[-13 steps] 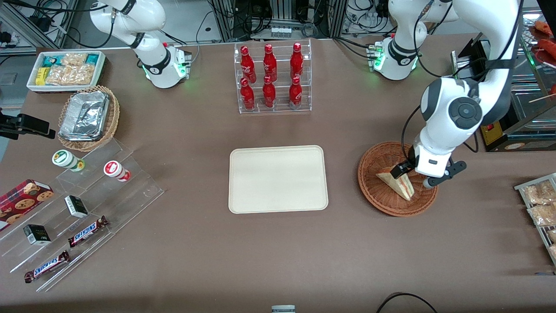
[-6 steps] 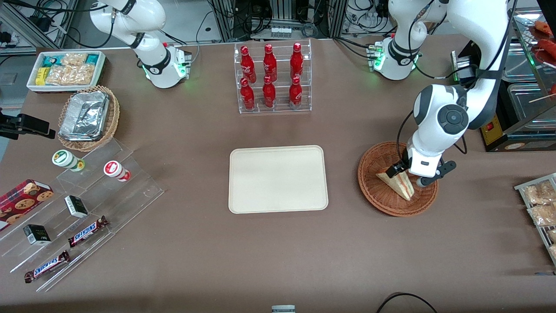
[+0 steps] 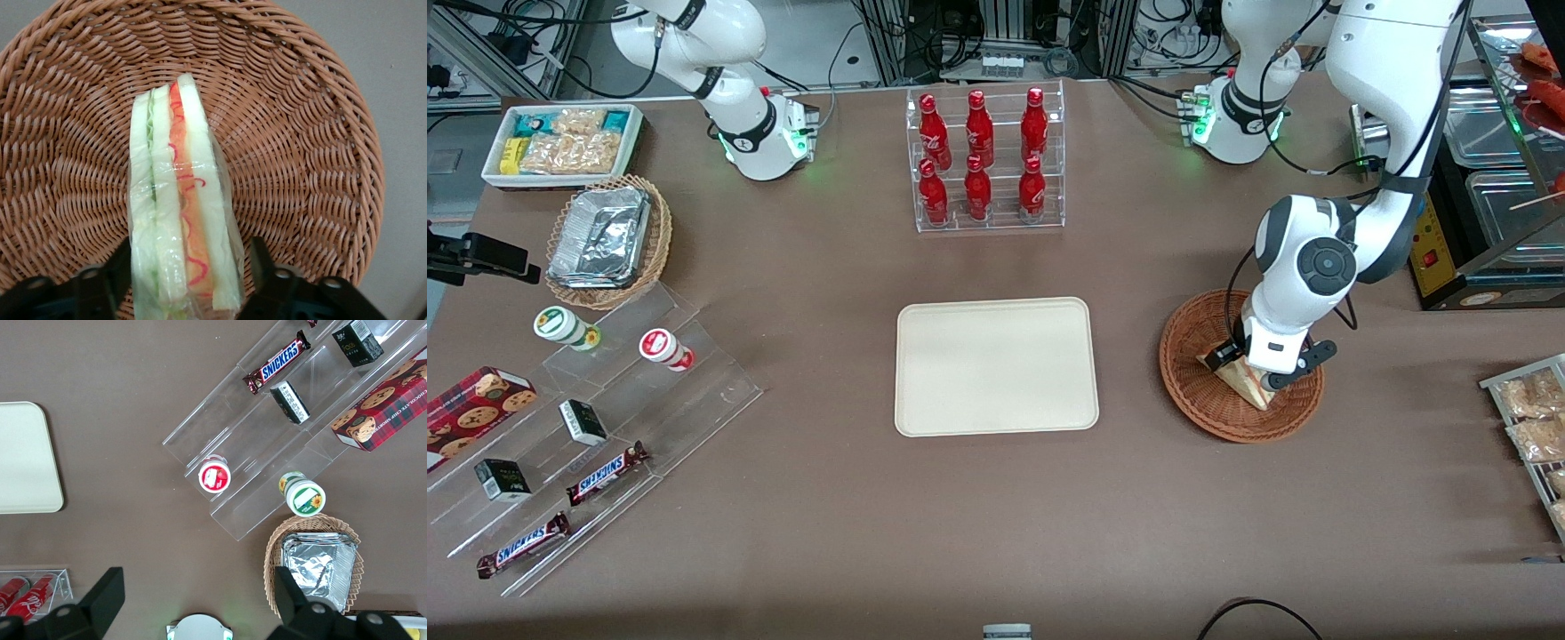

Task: Place sandwich from basket to tray
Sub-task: 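Lower the left gripper onto the sandwich and close on it, then lift the sandwich and carry it with the left gripper over the tray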

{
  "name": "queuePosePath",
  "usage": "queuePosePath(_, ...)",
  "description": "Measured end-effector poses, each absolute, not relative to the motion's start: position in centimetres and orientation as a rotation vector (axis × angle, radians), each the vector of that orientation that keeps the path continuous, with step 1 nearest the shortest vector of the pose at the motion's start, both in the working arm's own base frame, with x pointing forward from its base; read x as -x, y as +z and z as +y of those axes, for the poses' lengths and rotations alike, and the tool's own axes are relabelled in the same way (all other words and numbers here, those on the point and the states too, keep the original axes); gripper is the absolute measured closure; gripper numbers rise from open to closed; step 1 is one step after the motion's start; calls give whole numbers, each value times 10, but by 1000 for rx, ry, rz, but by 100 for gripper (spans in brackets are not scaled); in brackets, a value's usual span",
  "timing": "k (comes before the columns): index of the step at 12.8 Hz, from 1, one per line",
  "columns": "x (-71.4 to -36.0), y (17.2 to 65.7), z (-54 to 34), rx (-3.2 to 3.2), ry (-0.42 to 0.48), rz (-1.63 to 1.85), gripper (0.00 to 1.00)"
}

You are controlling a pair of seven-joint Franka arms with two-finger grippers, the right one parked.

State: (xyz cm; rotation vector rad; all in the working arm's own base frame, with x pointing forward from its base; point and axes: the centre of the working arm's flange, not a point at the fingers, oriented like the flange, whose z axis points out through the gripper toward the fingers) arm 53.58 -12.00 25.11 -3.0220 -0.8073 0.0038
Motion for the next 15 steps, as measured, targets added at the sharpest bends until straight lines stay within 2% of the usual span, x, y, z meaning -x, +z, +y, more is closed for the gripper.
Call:
queuePosePath(2, -537, 254, -120, 3023, -4, -809, 55)
queuePosePath(5, -542, 272, -121, 3035, -45, -810, 68)
queuePosePath(6, -544, 288, -124, 3037, -51, -804, 70)
queuePosePath(8, -550, 337, -142, 3035, -26, -755, 81)
queuePosePath(10, -555, 388, -183, 3052, -30, -672, 83)
queuePosePath(12, -556, 419, -238, 3076, -46, -602, 83)
queuePosePath(15, -550, 412, -334, 3119, -59, -465, 83)
